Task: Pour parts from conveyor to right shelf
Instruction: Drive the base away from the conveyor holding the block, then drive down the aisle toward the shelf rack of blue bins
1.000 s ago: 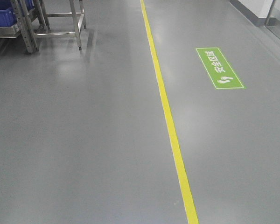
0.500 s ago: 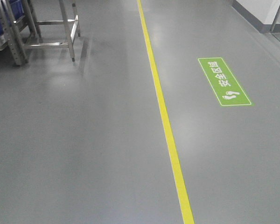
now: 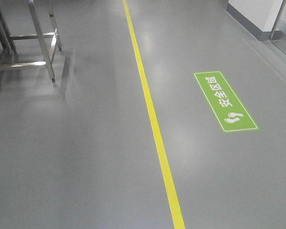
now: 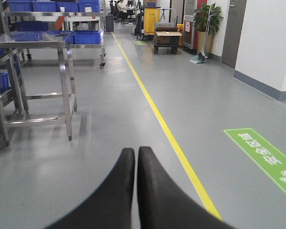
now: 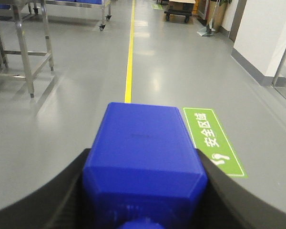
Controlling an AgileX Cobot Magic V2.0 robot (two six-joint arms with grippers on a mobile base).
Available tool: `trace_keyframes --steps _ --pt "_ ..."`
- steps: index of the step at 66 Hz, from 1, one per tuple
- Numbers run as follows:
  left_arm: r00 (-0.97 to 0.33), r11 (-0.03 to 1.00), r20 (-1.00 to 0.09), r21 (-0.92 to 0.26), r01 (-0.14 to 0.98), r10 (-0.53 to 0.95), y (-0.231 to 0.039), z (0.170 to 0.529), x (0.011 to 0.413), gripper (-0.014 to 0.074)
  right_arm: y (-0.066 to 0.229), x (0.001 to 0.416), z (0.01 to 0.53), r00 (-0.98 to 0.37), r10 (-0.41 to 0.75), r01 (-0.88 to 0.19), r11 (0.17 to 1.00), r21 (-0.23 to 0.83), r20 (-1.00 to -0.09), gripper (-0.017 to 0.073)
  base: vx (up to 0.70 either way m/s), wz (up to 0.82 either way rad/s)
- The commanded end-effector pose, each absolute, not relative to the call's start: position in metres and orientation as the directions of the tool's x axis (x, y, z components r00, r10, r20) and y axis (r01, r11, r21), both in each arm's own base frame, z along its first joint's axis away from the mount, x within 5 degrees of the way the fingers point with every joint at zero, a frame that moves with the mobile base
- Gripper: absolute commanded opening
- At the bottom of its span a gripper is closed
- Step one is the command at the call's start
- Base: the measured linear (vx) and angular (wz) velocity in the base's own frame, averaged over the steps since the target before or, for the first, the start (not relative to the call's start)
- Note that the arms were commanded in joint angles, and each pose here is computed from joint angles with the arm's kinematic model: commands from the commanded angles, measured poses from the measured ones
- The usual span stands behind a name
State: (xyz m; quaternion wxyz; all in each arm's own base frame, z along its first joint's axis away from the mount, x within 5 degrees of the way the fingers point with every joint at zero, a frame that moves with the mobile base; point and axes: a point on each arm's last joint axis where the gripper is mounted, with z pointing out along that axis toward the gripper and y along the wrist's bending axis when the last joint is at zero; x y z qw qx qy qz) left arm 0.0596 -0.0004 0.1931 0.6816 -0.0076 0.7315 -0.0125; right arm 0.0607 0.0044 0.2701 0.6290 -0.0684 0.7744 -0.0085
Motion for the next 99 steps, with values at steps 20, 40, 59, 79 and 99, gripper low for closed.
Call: trace_keyframes --steps 20,40,59,79,99 --pt "0.012 0.999 -0.999 -0.045 0.015 -0.045 -0.0009 0.2060 0.0605 -0.0006 0.0044 0.0618 0.2864 -0.101 -0.118 -0.085 0.990 -0.110 -0.988 -0.0006 0.72 0.00" --pt "0.012 0.999 -0.999 -0.045 0.015 -0.045 -0.0009 0.2060 0.0605 -0.0006 0.0044 0.0618 0.2864 -0.101 -0.118 -0.085 0.990 -0.110 -0.988 -0.0006 0.76 0.06" --pt "0.012 0.999 -0.999 -0.045 0.015 -0.045 -0.0009 0.2060 0.0605 -0.0006 0.0044 0.0618 0.2864 -0.101 -0.118 -0.085 0.990 -0.110 -0.988 -0.0006 0.77 -0.03" --pt "0.012 0.999 -0.999 -0.045 0.015 -0.045 -0.0009 0.2060 0.0605 -0.0006 0.0044 0.0618 0.2864 -0.101 -0.118 -0.085 0.990 -0.110 -0.988 -0.0006 0.77 -0.08" --pt "0.012 0.999 -0.999 -0.045 0.015 -0.045 -0.0009 0.2060 0.0605 -0.0006 0.0044 0.0618 0.2864 -0.101 -0.118 -0.085 0.990 -0.110 -0.988 -0.0006 0.76 -0.07"
